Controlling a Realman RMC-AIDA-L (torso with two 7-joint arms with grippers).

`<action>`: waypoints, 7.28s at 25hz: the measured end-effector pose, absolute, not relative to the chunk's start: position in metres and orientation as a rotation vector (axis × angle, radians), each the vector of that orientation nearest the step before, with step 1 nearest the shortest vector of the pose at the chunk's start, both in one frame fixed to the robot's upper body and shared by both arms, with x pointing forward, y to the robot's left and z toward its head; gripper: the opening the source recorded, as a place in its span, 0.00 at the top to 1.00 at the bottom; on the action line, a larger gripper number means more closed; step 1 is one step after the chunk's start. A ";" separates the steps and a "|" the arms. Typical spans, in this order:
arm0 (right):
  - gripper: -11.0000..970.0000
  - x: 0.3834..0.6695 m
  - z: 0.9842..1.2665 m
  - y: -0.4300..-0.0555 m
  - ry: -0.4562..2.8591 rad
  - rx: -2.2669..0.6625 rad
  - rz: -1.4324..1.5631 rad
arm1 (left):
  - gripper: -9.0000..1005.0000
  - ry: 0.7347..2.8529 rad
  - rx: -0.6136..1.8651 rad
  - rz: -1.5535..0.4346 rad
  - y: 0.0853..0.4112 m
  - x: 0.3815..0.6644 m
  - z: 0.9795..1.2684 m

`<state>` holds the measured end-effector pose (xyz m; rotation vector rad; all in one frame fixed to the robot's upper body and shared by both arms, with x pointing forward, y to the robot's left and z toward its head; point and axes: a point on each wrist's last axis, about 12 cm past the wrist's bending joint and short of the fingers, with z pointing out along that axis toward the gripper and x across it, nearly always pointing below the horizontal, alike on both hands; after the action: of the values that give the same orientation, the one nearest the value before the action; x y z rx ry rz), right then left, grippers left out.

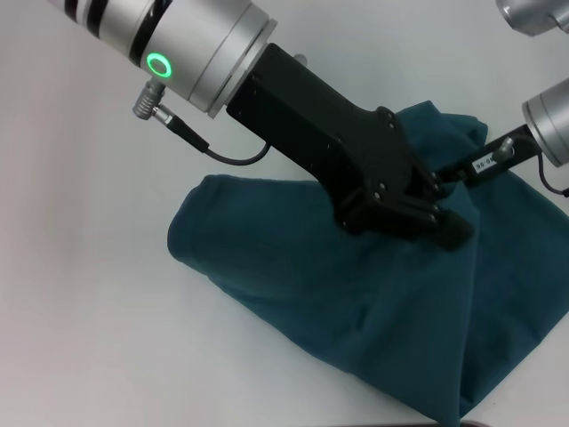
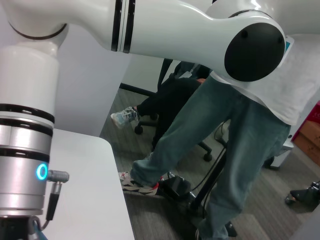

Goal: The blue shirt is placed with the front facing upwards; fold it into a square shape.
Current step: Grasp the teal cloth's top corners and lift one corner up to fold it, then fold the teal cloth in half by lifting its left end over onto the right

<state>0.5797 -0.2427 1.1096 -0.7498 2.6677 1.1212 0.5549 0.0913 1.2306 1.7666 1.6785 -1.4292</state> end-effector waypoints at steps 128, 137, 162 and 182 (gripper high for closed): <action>0.96 0.571 1.107 -0.194 2.531 -0.890 1.360 | 0.95 1.395 1.943 -1.321 0.009 0.550 1.208; 0.96 0.574 1.114 -0.211 2.513 -0.846 1.360 | 0.95 1.398 1.935 -1.225 -0.009 0.552 1.200; 0.96 0.578 1.121 -0.275 2.538 -0.628 1.184 | 0.94 1.358 1.901 -1.179 -0.028 0.543 1.187; 0.96 0.580 1.139 -0.307 2.538 -0.532 1.035 | 0.87 1.362 1.772 -1.033 -0.041 0.547 1.172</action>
<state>0.5801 -0.3066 1.1391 -0.5321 2.5382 1.0353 0.5466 -0.0412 1.1722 1.7724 1.3615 -1.0327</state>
